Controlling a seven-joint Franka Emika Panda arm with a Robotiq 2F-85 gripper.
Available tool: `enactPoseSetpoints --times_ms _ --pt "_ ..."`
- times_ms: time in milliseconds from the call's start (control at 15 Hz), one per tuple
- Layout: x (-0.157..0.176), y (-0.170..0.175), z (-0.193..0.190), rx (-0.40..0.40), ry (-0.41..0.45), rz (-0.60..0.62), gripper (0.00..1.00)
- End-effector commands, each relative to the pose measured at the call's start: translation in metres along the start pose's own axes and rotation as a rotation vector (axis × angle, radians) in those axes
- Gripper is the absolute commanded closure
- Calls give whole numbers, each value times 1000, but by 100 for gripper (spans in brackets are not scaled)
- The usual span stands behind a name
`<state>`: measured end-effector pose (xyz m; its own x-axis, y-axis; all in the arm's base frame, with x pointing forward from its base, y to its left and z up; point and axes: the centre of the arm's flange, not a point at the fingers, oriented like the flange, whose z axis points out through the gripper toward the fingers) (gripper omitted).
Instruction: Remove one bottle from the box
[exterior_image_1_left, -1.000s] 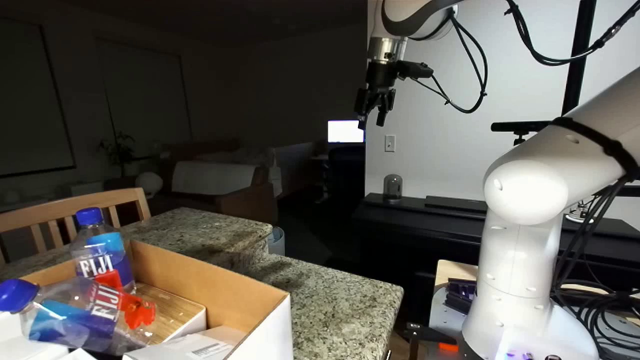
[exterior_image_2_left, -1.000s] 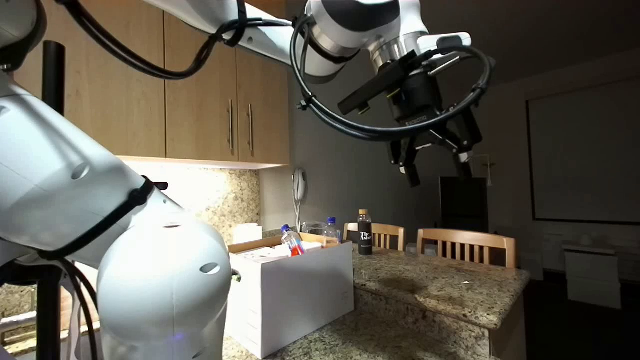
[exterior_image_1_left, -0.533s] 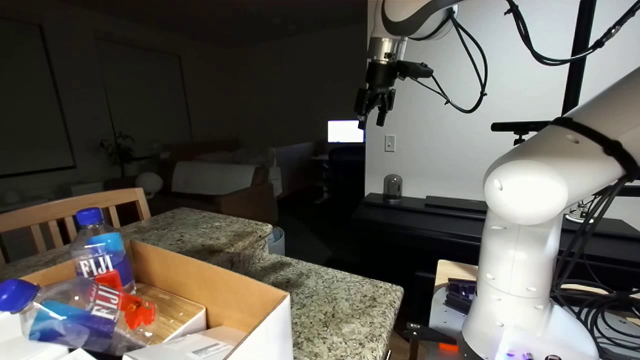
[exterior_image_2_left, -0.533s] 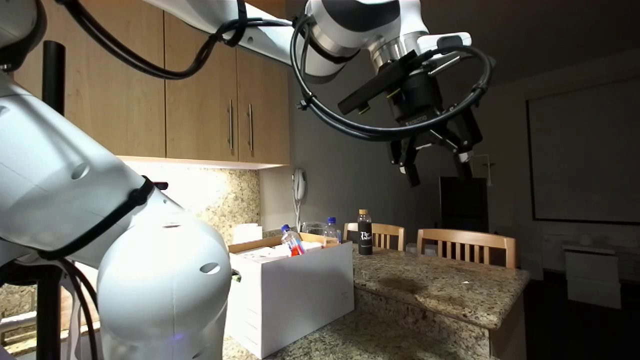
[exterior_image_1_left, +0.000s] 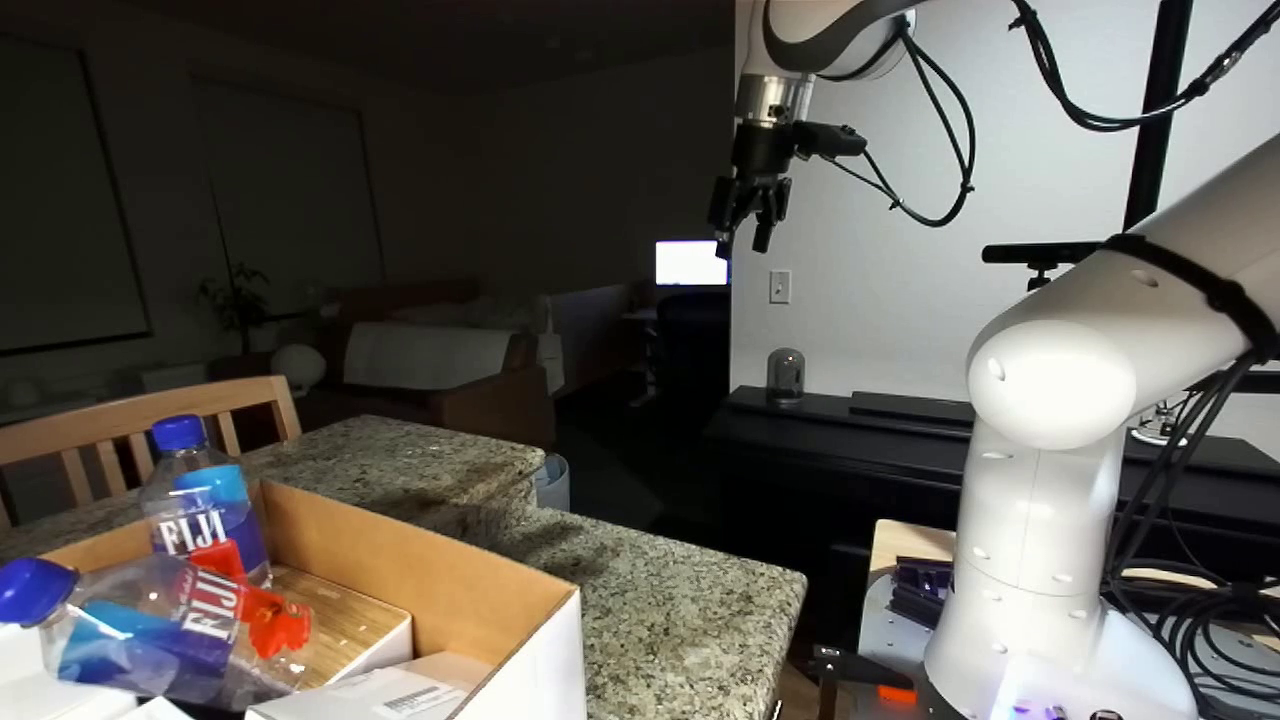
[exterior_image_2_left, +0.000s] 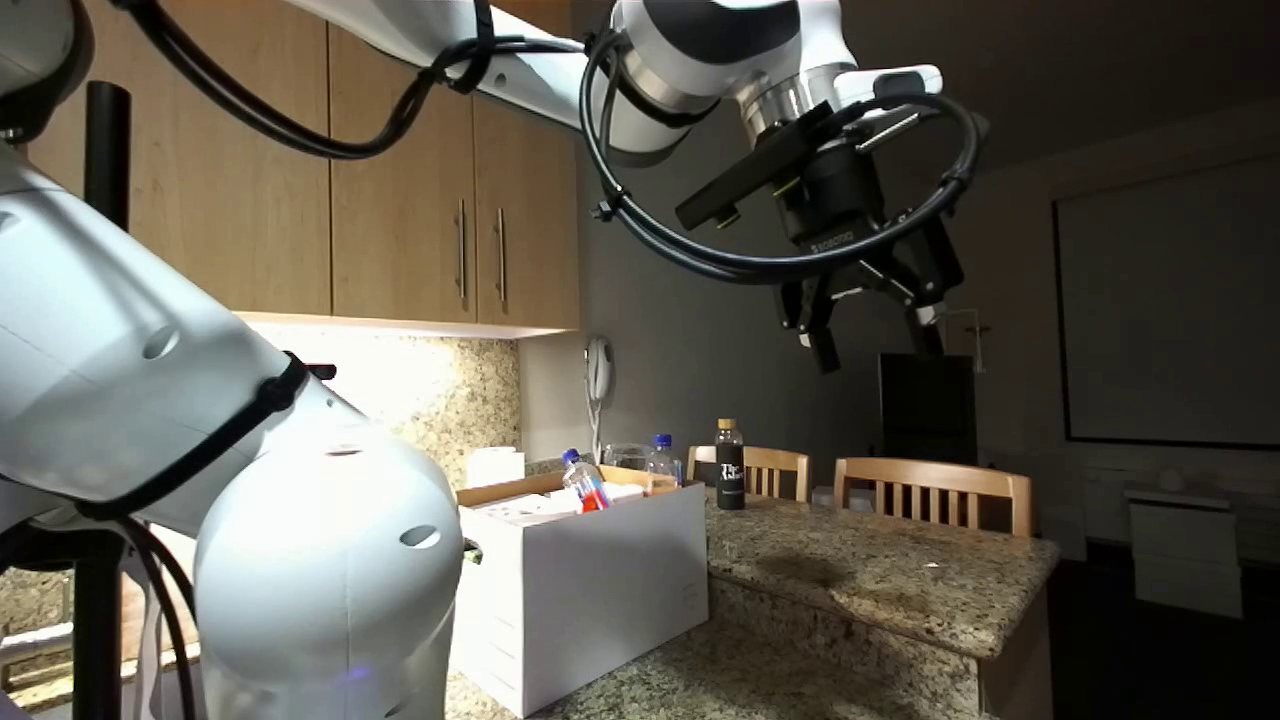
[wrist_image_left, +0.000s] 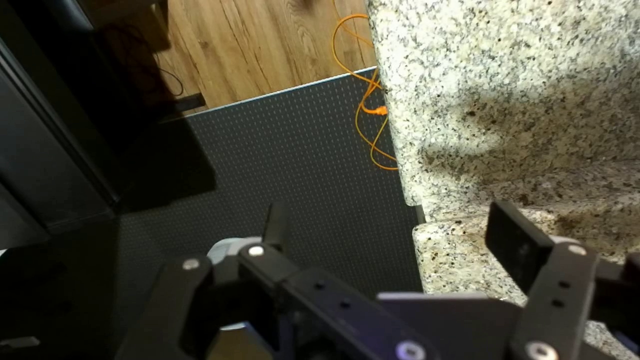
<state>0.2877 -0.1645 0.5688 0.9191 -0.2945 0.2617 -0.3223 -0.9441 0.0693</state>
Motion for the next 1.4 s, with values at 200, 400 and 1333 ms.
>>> enactPoseSetpoints --times_ms 200,400,1333 --pt "21 -59 1 10 45 -56 0" --pt "32 -110 7 48 51 -150 0" --pt "22 -398 -9 123 170 -718 0"
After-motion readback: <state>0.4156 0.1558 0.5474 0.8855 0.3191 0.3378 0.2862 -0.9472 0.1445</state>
